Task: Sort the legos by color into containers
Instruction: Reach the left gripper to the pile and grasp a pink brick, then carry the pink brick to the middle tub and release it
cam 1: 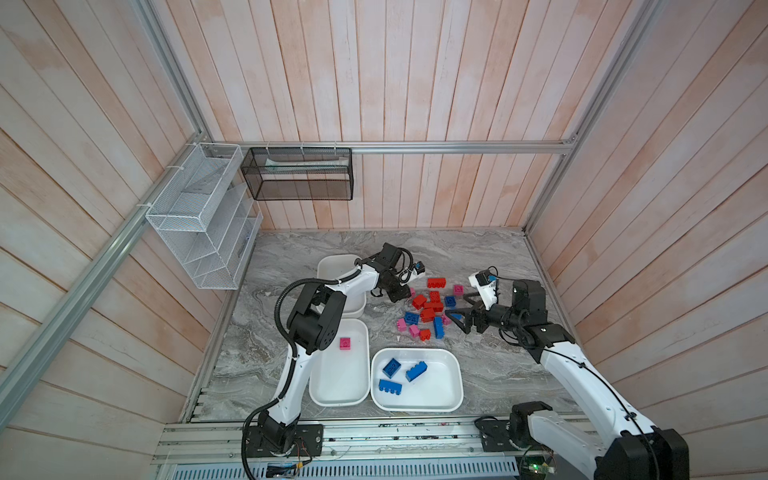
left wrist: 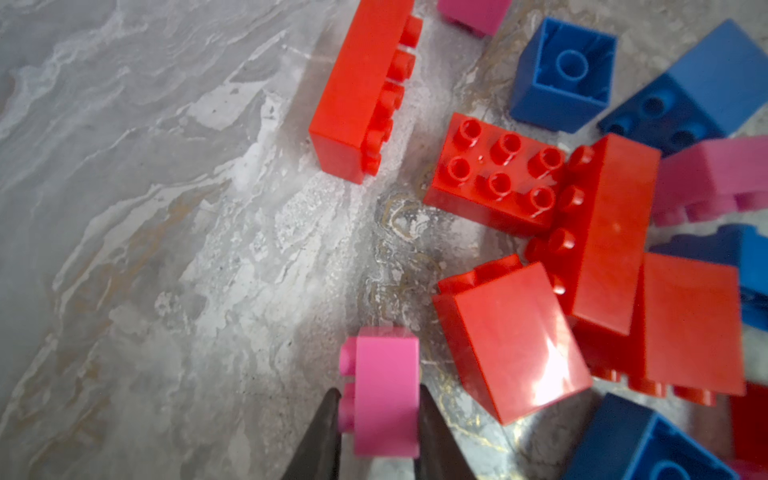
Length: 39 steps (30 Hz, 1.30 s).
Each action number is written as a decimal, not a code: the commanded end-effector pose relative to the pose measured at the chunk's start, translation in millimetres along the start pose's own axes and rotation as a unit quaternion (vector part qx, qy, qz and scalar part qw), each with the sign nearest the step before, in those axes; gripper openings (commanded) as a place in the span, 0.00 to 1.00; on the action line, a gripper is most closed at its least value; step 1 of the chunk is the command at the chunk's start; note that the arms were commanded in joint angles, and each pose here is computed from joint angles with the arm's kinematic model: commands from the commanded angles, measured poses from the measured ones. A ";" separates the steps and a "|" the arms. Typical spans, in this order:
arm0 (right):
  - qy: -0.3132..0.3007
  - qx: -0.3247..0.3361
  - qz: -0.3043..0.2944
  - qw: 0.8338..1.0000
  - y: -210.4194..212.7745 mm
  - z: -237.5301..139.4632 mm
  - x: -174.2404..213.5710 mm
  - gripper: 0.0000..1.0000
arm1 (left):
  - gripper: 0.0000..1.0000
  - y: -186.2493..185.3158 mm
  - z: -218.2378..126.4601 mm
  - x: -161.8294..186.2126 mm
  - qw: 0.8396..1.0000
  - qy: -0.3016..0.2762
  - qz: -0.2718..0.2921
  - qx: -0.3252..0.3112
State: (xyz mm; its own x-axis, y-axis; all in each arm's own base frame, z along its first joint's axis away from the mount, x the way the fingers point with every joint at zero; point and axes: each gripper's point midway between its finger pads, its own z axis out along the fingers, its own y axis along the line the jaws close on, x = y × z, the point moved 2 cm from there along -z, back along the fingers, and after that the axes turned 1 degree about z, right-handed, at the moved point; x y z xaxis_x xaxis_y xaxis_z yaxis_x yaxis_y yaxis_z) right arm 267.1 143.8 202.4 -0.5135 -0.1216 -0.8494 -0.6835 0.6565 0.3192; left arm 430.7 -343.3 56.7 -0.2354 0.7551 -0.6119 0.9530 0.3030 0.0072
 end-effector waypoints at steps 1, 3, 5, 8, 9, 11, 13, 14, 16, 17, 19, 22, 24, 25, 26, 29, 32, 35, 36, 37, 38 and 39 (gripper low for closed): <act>-0.005 -0.002 0.002 1.000 2.1 -2.6 -3.2 0.98 | 0.18 -1.0 -1.6 -5.4 1.000 -0.006 0.002 0.009; -0.005 -0.002 0.002 1.000 2.2 -2.7 -3.6 0.98 | 0.18 -1.5 -10.6 -12.2 1.000 -0.017 0.005 0.002; -0.005 -0.002 0.002 1.000 1.9 -2.4 -4.2 0.98 | 0.18 -1.9 -20.3 -18.5 1.000 -0.026 0.005 -0.006; -0.006 -0.003 0.002 1.000 1.8 -2.2 -6.5 0.98 | 0.19 -5.4 -45.2 -31.0 0.999 -0.035 -0.001 -0.016; -0.007 -0.004 0.002 1.000 2.0 -2.0 -7.7 0.98 | 0.19 -7.7 -56.0 -34.4 0.999 -0.039 -0.002 -0.022; -0.009 -0.005 0.001 1.000 2.1 -1.9 -9.8 0.98 | 0.20 -14.4 -79.3 -39.1 0.998 -0.047 -0.004 -0.033; -0.008 -0.006 0.002 1.000 2.8 -1.5 -10.7 0.98 | 0.21 -24.7 -103.3 -37.4 0.998 -0.047 -0.008 -0.042; -0.010 -0.006 0.001 1.000 3.0 -2.0 -11.8 0.98 | 0.21 -30.2 -113.0 -35.2 0.998 -0.045 -0.012 -0.044; -0.010 -0.008 -0.001 1.000 4.3 -1.7 -12.7 0.98 | 0.21 -46.6 -134.3 -26.3 0.998 -0.040 -0.021 -0.046; -0.009 -0.010 -0.001 1.000 5.4 -1.5 -13.0 0.98 | 0.21 -55.0 -142.0 -20.0 0.998 -0.037 -0.027 -0.045; -0.007 -0.013 -0.004 1.000 7.3 -0.6 -12.9 0.98 | 0.22 -76.6 -157.0 -2.6 0.998 -0.027 -0.044 -0.040; -0.004 -0.018 -0.008 1.000 9.7 1.1 -11.6 0.98 | 0.22 -108.0 -176.6 28.5 0.997 -0.009 -0.061 -0.043; 0.000 -0.019 -0.009 1.000 9.9 2.9 -9.8 0.98 | 0.23 -123.4 -187.5 49.1 0.996 -0.001 -0.076 -0.050; 0.001 -0.019 -0.010 1.000 9.8 3.7 -9.4 0.98 | 0.23 -129.9 -192.3 58.6 0.995 0.004 -0.088 -0.055; 0.004 -0.019 -0.009 1.000 9.1 5.0 -8.2 0.98 | 0.23 -134.2 -195.2 65.6 0.993 0.009 -0.101 -0.058; 0.011 -0.022 -0.011 1.000 8.6 8.2 -6.7 0.98 | 0.23 -142.5 -203.5 91.4 0.984 0.041 -0.156 -0.080; 0.013 -0.021 -0.011 1.000 7.5 10.5 -7.0 0.98 | 0.22 -141.5 -212.8 93.4 0.974 0.014 -0.199 -0.112; 0.014 -0.022 -0.012 1.000 7.2 11.7 -8.9 0.98 | 0.24 -132.6 -218.5 101.4 0.957 0.011 -0.242 -0.158; 0.015 -0.025 -0.012 1.000 7.8 12.3 -8.9 0.98 | 0.24 -127.0 -221.1 108.9 0.947 0.027 -0.267 -0.178; 0.017 -0.025 -0.012 0.999 7.3 13.1 -8.6 0.98 | 0.24 -126.6 -221.9 115.1 0.940 0.041 -0.287 -0.182; 0.022 -0.027 -0.012 0.999 7.6 13.7 -7.6 0.98 | 0.24 -125.8 -223.2 117.6 0.933 0.041 -0.304 -0.190; 0.025 -0.026 -0.014 0.999 6.6 14.4 -7.1 0.98 | 0.23 -128.1 -222.6 115.7 0.928 0.028 -0.321 -0.188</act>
State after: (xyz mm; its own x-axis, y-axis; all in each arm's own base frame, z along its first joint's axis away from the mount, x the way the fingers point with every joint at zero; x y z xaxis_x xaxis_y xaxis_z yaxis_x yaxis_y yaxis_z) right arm 272.3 156.3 197.2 -0.5339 -0.1568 -0.8309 -0.7019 0.6302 0.3321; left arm 236.1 -178.0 164.1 -0.6580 0.5040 -0.5595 0.6295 0.7759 -0.0413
